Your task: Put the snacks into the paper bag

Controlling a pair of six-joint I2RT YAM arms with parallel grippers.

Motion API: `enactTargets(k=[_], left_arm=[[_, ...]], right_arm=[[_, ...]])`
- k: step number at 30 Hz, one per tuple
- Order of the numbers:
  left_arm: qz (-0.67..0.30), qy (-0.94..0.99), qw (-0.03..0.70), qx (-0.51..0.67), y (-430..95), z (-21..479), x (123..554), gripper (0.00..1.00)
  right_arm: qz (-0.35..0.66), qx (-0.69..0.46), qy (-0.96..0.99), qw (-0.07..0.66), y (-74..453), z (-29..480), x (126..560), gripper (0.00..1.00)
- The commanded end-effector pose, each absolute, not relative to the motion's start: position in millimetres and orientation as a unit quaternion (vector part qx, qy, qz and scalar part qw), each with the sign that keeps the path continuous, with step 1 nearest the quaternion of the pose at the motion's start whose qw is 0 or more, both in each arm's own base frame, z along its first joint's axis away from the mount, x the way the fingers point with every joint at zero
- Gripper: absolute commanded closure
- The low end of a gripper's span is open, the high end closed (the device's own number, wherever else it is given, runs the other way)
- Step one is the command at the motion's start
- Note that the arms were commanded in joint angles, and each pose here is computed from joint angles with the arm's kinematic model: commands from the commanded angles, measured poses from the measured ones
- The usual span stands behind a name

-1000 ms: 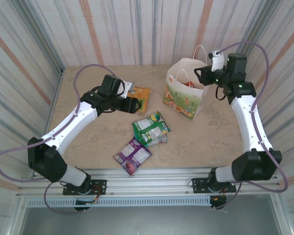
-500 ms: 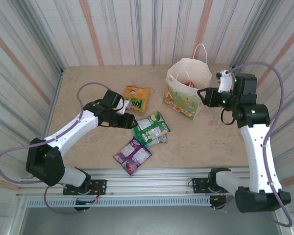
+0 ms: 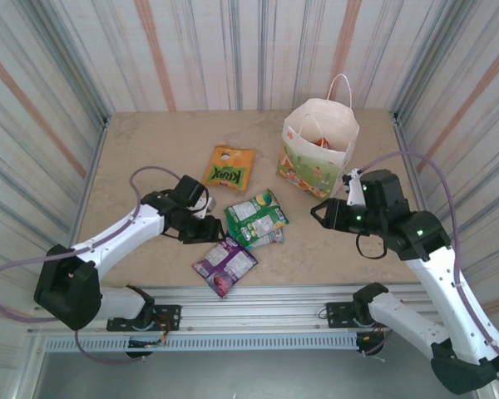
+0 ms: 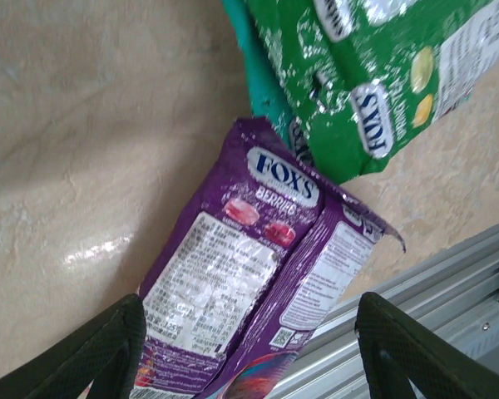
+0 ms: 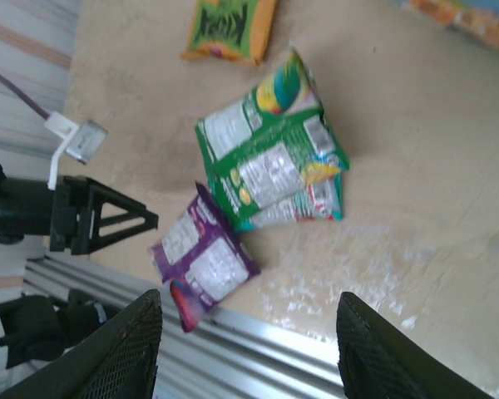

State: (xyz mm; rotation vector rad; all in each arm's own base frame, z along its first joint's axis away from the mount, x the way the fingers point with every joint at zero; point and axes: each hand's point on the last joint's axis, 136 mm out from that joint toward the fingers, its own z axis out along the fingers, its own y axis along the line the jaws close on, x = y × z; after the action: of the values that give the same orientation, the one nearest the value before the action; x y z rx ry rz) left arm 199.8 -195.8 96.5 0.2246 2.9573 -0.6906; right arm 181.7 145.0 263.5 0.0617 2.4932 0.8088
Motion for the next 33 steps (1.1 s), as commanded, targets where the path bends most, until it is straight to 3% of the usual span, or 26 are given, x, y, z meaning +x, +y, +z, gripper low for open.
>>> enactTargets(k=[1,13,20,33], left_arm=[[-0.208,0.976,0.026,0.051,-187,88,184,0.30],[-0.124,0.986,-0.024,0.106,-190,63,157,0.29],[-0.089,0.988,-0.020,0.124,-189,56,163,0.28],[0.015,0.984,0.012,0.176,-169,34,180,0.28]], right_arm=[[0.287,0.097,0.930,0.208,144,239,170,0.43],[0.319,0.072,0.936,0.131,201,187,150,0.41],[0.331,0.063,0.939,0.076,223,155,134,0.41],[0.345,0.022,0.937,0.053,268,118,139,0.40]])
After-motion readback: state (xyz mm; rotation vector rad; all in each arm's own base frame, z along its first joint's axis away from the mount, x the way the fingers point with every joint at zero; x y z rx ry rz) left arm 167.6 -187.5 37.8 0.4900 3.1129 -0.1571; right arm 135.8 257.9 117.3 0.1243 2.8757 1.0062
